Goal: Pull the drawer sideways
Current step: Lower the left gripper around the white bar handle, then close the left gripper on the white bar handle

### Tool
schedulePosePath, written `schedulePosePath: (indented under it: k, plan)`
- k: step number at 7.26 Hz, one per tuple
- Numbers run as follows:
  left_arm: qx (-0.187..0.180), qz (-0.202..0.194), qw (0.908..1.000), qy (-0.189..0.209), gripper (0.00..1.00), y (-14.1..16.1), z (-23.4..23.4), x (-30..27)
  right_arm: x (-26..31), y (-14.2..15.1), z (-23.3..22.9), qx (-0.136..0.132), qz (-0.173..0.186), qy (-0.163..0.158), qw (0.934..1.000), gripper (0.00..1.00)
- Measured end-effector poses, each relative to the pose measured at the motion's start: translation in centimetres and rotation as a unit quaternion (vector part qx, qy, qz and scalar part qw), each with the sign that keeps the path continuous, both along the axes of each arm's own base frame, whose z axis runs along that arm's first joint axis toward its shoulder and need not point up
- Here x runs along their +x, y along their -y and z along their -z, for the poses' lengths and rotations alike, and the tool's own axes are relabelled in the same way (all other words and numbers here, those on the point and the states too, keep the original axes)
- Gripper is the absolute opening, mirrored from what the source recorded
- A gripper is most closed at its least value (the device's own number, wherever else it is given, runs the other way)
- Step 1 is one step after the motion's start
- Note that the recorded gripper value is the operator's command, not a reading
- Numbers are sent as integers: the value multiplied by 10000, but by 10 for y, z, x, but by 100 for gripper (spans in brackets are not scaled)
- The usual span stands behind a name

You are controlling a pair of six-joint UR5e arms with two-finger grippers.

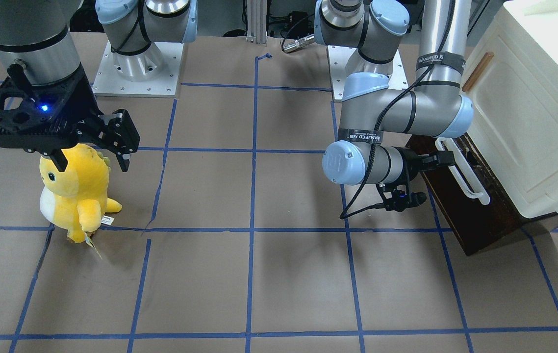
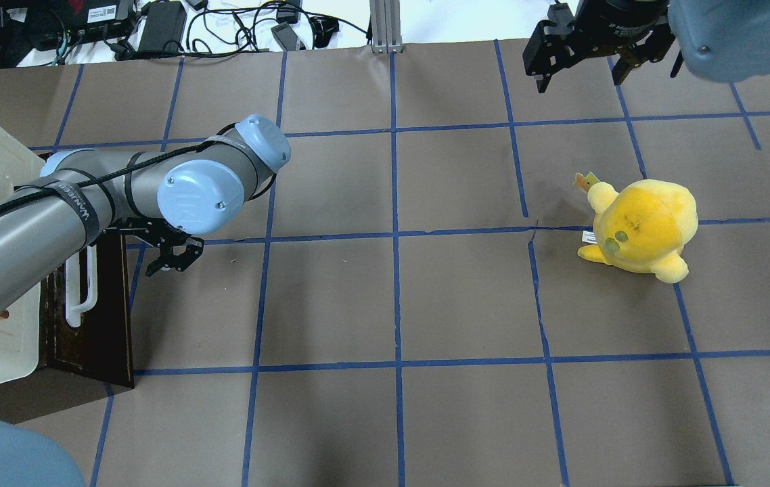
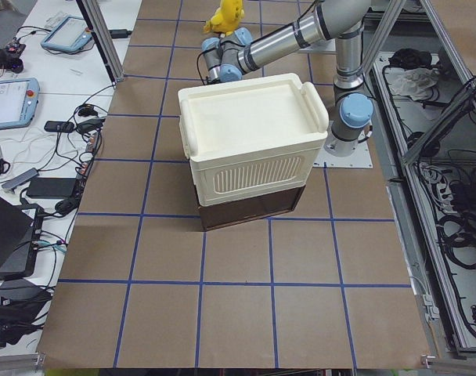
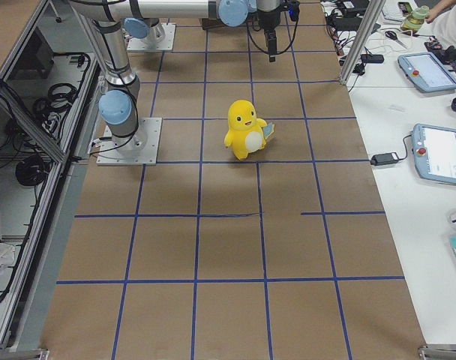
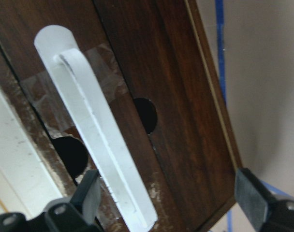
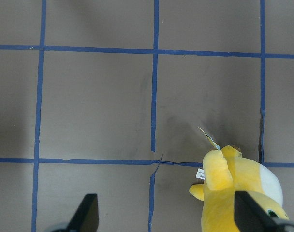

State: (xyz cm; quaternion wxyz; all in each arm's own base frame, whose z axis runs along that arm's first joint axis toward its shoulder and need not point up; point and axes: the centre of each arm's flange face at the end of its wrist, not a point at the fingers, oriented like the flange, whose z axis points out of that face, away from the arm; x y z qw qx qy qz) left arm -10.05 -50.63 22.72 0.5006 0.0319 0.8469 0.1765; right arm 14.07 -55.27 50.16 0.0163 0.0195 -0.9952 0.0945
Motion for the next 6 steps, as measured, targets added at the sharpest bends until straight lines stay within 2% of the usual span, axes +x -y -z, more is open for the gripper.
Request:
schedulePosePath:
  k: [1,2,6]
  plan:
    - [114,219,9991,349,100,2,2,4,0,0,0,0,0,0,10000,100]
    - [202,351,9977,537,100,3,5,5,0,0,0,0,0,0,10000,100]
    - [346,482,9956,725,100,7,17,9,0,0,0,0,0,0,10000,100]
